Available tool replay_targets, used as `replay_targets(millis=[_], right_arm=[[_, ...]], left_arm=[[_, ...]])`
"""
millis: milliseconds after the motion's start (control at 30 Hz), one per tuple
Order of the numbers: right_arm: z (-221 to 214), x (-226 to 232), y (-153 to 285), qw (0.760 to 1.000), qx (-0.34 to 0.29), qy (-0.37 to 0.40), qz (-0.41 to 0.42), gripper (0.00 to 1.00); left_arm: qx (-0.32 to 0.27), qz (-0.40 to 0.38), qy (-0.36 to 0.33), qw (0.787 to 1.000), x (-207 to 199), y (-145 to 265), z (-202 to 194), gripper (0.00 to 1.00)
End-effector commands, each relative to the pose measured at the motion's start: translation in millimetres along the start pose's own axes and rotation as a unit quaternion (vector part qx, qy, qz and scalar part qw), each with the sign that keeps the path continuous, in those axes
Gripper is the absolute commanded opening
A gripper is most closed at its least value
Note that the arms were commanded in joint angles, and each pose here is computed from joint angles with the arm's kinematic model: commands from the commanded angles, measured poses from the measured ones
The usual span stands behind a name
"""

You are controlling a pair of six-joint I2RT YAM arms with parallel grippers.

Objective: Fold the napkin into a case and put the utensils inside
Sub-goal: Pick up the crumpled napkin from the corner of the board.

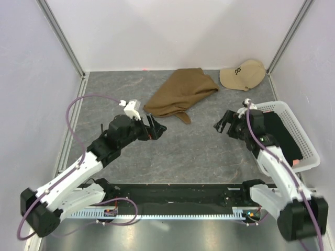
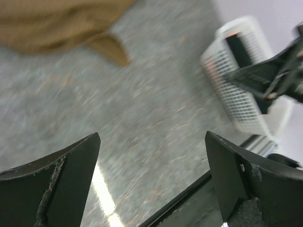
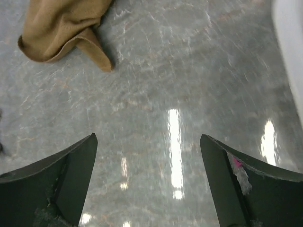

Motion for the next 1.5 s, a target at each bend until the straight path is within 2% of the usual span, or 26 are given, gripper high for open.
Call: replay_targets(millis=[0,33,67,100,167,200,300,367,433,500,667,733,833,1000,1033,1100,1133,1167,1200,1267,1300,1367,1433,1467], right_arm=[[44.1,32.8,-29.9,0.996,-0.036,0.071,0.029,0.98],[43.2,36.9,-46.6,0.995,-0.022,0.088,0.029,0.98],[47.2,45.9,-56.1,0.994,-0.027,0.099,0.036,0.98],[43.9,55.8,-65.6,0.992,-0.019,0.114,0.043,0.98],[43.8,64.0,-94.4,0.991,0.003,0.131,0.041,0.98],[38.4,72.9,-104.1,0.989,0.015,0.141,0.048,0.98],[28.9,87.4,-140.1,0.983,0.052,0.165,0.061,0.92],[24.4,92.4,-162.6,0.979,0.068,0.181,0.068,0.89],[16.0,93.8,-179.4,0.974,0.08,0.199,0.068,0.86],[8.6,92.6,-188.7,0.969,0.09,0.219,0.072,0.81],[-12.0,84.9,-206.1,0.957,0.118,0.252,0.078,0.71],[-19.6,81.7,-211.8,0.954,0.123,0.261,0.078,0.7],[-27.0,81.0,-219.9,0.951,0.131,0.265,0.088,0.66],[-38.2,85.7,-222.5,0.948,0.141,0.269,0.096,0.5],[-39.0,88.2,-222.3,0.948,0.139,0.27,0.099,0.47],[-41.1,92.5,-222.5,0.946,0.138,0.273,0.104,0.35],[-41.5,93.7,-222.7,0.946,0.138,0.274,0.104,0.29],[-38.5,98.2,-223.0,0.946,0.135,0.276,0.106,0.12],[-38.3,97.8,-218.6,0.945,0.143,0.278,0.097,0.03],[-35.4,104.9,-209.9,0.943,0.141,0.288,0.083,0.0],[-29.4,111.4,-194.6,0.942,0.141,0.294,0.08,0.0],[-30.6,126.2,-171.0,0.934,0.137,0.322,0.067,0.0],[-27.7,140.5,-128.2,0.927,0.136,0.343,0.068,0.0],[-20.6,153.6,-99.3,0.925,0.109,0.358,0.06,0.0]], left_arm=[[0.055,0.061,0.095,0.992,25.5,-19.4,3.9,1.0],[0.062,0.08,0.126,0.987,35.7,-24.6,7.5,0.98],[0.108,0.096,0.165,0.976,50.3,-38.7,-5.8,0.94],[0.097,0.117,0.226,0.962,69.0,-43.9,11.9,0.91],[0.129,0.121,0.281,0.943,82.9,-58.2,10.2,0.84],[0.134,0.145,0.315,0.928,102.0,-73.4,13.0,0.84],[0.14,0.198,0.337,0.91,139.8,-106.7,12.3,0.81],[0.149,0.197,0.353,0.902,141.3,-121.1,22.3,0.79],[0.17,0.211,0.359,0.893,154.3,-137.2,12.9,0.77],[0.154,0.234,0.355,0.892,167.4,-146.5,19.7,0.77],[0.161,0.279,0.371,0.871,194.1,-157.5,1.4,0.76],[0.164,0.291,0.373,0.865,204.9,-163.3,-4.9,0.75],[0.161,0.297,0.365,0.867,215.7,-175.5,-1.4,0.73],[0.166,0.301,0.363,0.866,230.7,-187.5,-1.9,0.64],[0.165,0.299,0.359,0.869,232.8,-189.4,1.2,0.52],[0.162,0.303,0.357,0.869,239.4,-189.1,3.4,0.37],[0.157,0.3,0.348,0.874,239.5,-190.5,9.0,0.21],[0.154,0.298,0.342,0.878,239.4,-190.2,13.8,0.11],[0.148,0.294,0.334,0.883,233.9,-187.0,22.6,0.02],[0.134,0.283,0.316,0.896,223.1,-180.6,37.7,0.02],[0.114,0.267,0.303,0.908,207.0,-170.9,58.4,0.02],[0.099,0.256,0.284,0.919,192.5,-156.0,71.3,0.02],[0.064,0.23,0.25,0.938,163.8,-127.4,98.0,0.02],[0.05,0.218,0.236,0.946,151.8,-115.4,108.4,0.02]])
Point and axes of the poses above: each gripper's point midway between its finger pads, its own y axis back along the fingers, its own x axis along the line the jaws close on, z = x × y, the point moved 1 cm from there along y, back along the fingers, and after that the axes turned 4 degrees about y, right-handed, at the moved point
